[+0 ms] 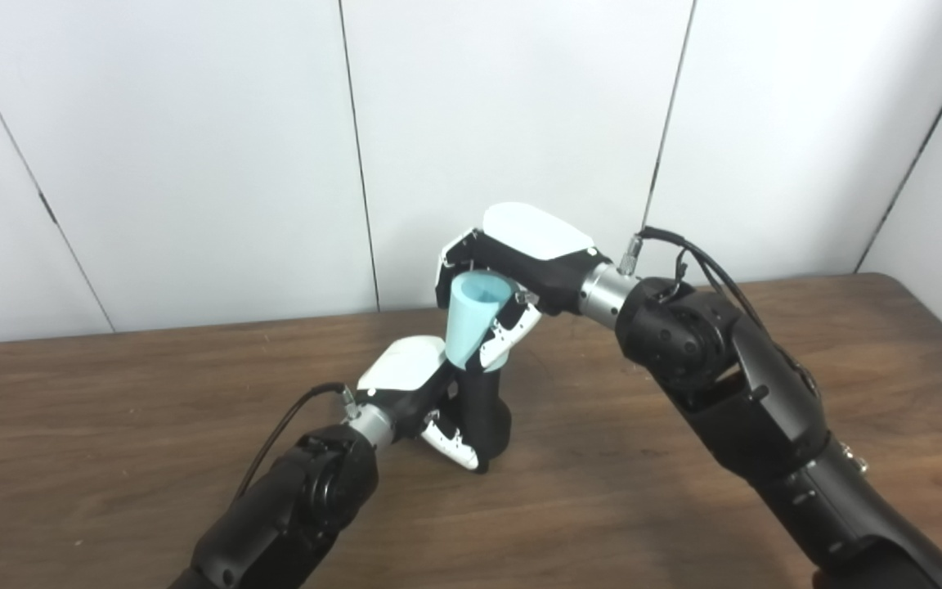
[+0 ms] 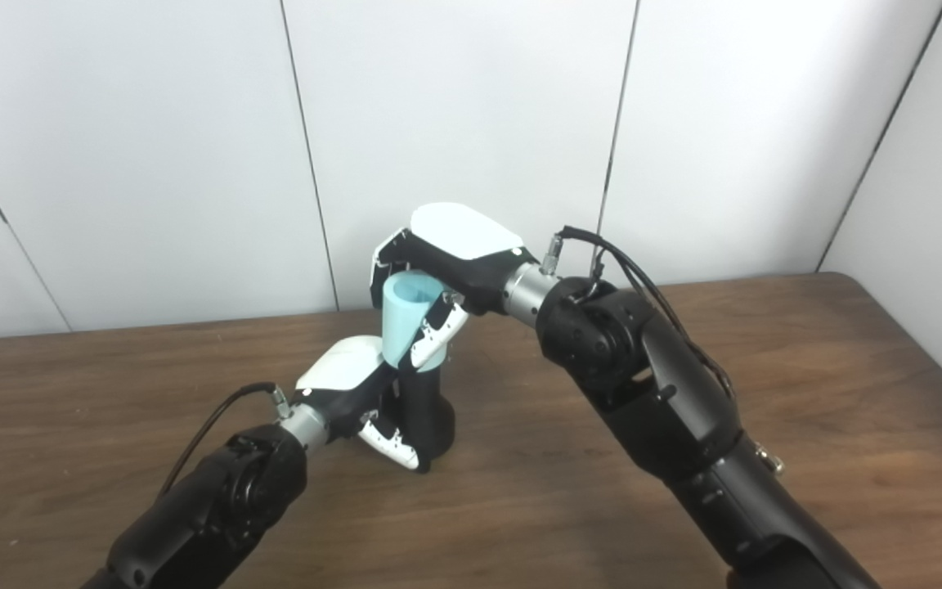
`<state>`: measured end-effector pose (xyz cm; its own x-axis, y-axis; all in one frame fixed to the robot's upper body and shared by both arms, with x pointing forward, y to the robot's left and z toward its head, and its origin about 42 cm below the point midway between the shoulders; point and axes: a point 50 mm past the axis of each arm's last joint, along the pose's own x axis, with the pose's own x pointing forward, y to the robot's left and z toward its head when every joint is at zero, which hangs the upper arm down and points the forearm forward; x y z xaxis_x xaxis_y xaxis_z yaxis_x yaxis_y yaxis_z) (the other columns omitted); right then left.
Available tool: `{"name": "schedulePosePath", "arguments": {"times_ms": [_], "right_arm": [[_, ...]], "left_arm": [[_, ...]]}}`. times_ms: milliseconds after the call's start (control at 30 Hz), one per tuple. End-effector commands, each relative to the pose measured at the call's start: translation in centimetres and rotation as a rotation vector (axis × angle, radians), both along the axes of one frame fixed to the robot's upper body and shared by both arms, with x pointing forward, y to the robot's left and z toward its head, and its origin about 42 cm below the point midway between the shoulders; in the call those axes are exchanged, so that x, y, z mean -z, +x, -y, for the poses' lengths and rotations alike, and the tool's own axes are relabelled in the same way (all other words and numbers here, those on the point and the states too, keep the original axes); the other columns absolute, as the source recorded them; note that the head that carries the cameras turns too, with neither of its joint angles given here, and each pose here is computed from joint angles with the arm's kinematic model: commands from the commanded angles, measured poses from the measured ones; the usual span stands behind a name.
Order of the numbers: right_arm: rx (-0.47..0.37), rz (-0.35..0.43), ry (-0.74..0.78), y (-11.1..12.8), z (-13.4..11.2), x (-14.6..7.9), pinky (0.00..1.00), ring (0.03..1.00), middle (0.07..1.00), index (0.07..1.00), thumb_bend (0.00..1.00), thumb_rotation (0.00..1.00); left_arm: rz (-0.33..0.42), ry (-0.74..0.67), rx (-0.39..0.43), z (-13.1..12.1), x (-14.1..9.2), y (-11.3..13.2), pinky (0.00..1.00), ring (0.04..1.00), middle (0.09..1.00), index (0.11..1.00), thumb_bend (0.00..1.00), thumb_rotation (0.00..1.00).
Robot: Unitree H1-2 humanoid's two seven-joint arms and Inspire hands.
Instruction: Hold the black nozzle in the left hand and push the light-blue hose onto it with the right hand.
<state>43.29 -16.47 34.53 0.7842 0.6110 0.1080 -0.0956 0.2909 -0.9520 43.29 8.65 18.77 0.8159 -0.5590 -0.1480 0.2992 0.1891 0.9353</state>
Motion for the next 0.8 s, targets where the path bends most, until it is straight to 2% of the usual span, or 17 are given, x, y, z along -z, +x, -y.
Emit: {"name": "schedulePosePath", "arguments": {"times_ms": [0,333,467,633,767], "right_arm": [[0.008,0.042,-0.015,0.1,0.5,-1.2,0.35,0.435,0.497,0.49,0.5,0.0],[-0.001,0.012,-0.052,0.0,1.3,-0.9,0.36,0.438,0.491,0.48,0.5,0.0],[-0.008,0.013,-0.091,-0.2,2.2,-1.1,0.35,0.44,0.49,0.49,0.5,0.0],[-0.015,0.021,-0.137,-0.4,3.0,-1.6,0.39,0.437,0.482,0.481,0.5,0.0],[-0.006,0.018,-0.145,-0.6,3.6,-1.7,0.4,0.441,0.483,0.476,0.5,0.0]], "left_arm": [[-0.272,0.197,0.019,-0.5,7.9,-4.0,0.33,0.373,0.442,0.482,0.53,0.0],[-0.269,0.195,0.011,-0.7,8.0,-4.1,0.44,0.435,0.427,0.483,0.53,0.0],[-0.271,0.19,0.005,-0.9,8.0,-4.1,0.37,0.391,0.415,0.483,0.53,0.0],[-0.276,0.182,-0.004,-0.9,8.1,-3.9,0.42,0.429,0.42,0.484,0.53,0.0],[-0.279,0.174,-0.01,-1.1,7.9,-4.0,0.41,0.431,0.425,0.484,0.53,0.0]]}}
